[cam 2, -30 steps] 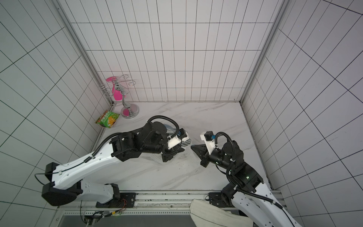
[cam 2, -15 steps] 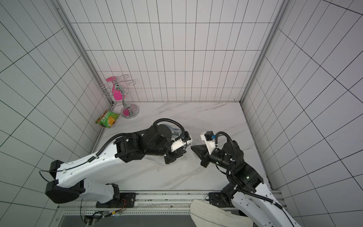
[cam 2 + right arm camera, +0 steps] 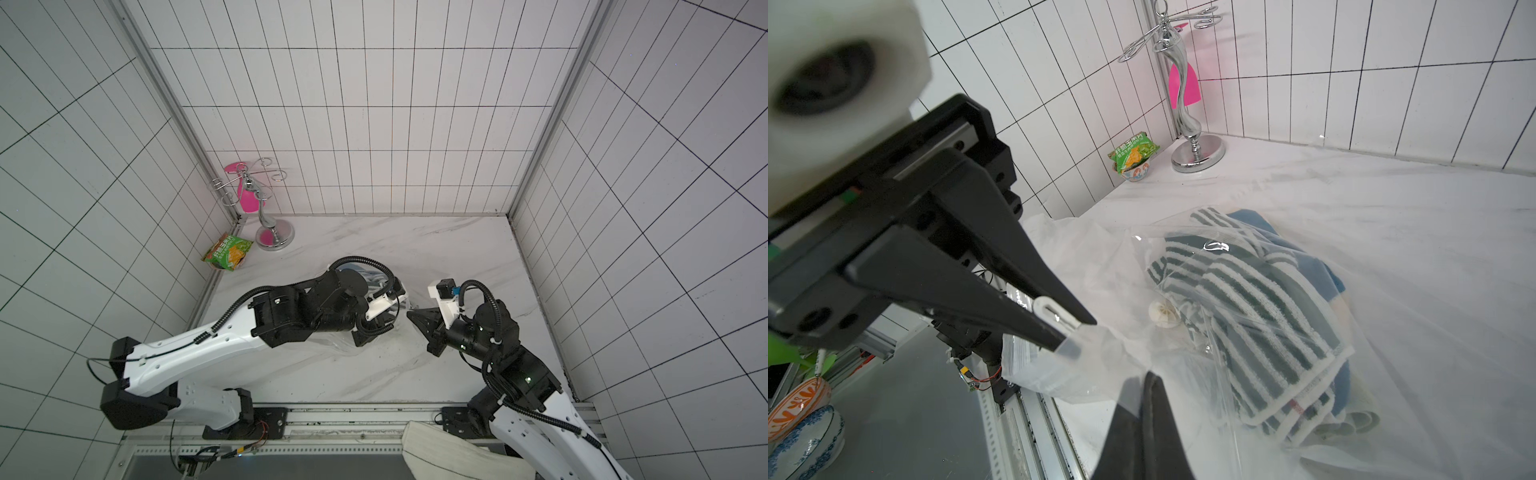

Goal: Place the folded towel into the vacuum bag
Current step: Close the vacuum bag at the center of the board.

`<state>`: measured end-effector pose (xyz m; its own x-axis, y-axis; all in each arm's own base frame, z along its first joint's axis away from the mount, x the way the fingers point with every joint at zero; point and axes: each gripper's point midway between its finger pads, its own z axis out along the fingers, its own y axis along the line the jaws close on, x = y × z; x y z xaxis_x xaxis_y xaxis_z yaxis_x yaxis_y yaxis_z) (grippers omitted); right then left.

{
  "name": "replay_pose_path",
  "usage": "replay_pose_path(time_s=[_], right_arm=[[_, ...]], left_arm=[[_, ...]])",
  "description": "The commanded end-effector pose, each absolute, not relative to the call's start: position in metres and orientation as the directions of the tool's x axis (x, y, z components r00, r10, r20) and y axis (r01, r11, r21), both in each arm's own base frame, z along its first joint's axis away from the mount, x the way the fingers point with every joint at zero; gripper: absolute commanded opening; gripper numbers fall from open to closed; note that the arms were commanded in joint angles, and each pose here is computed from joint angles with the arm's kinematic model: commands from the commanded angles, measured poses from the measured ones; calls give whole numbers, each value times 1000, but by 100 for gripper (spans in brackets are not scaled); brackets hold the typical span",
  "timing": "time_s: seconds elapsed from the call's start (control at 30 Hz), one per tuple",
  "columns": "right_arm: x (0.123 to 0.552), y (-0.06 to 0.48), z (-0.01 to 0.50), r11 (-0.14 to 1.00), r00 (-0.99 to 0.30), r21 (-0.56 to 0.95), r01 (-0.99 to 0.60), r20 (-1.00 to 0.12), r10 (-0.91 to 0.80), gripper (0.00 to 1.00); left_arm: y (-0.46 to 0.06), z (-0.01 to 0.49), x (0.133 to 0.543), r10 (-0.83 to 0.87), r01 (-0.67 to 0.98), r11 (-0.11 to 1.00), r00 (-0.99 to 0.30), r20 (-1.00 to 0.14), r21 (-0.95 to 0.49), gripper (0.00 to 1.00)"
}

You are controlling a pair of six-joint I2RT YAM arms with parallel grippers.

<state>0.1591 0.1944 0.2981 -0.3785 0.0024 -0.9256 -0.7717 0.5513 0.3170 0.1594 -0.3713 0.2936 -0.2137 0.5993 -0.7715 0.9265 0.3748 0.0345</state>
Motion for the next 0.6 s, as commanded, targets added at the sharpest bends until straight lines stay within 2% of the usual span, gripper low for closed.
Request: replay_pose_path(time_s=[0.0,0.17,0.4,0.57], right_arm=[[142,201,348,441,-268,277,-854,-960,83,0],[129,207,349,368,-281,285,-885,-958,66,0],[128,215,344,321,-328,326,-889,-943,51,0],[126,215,344,315,-324,321,-893,-945,43,0]], left_arm=[[-373,291,164,544,907,420,-261,-798,-11,5],[-363,288,169,540,896,444,-243,-806,27,10],[-383,275,161,554,927,374,-238,-798,-17,10],[-384,272,157,548,935,354,-231,-804,-27,0]])
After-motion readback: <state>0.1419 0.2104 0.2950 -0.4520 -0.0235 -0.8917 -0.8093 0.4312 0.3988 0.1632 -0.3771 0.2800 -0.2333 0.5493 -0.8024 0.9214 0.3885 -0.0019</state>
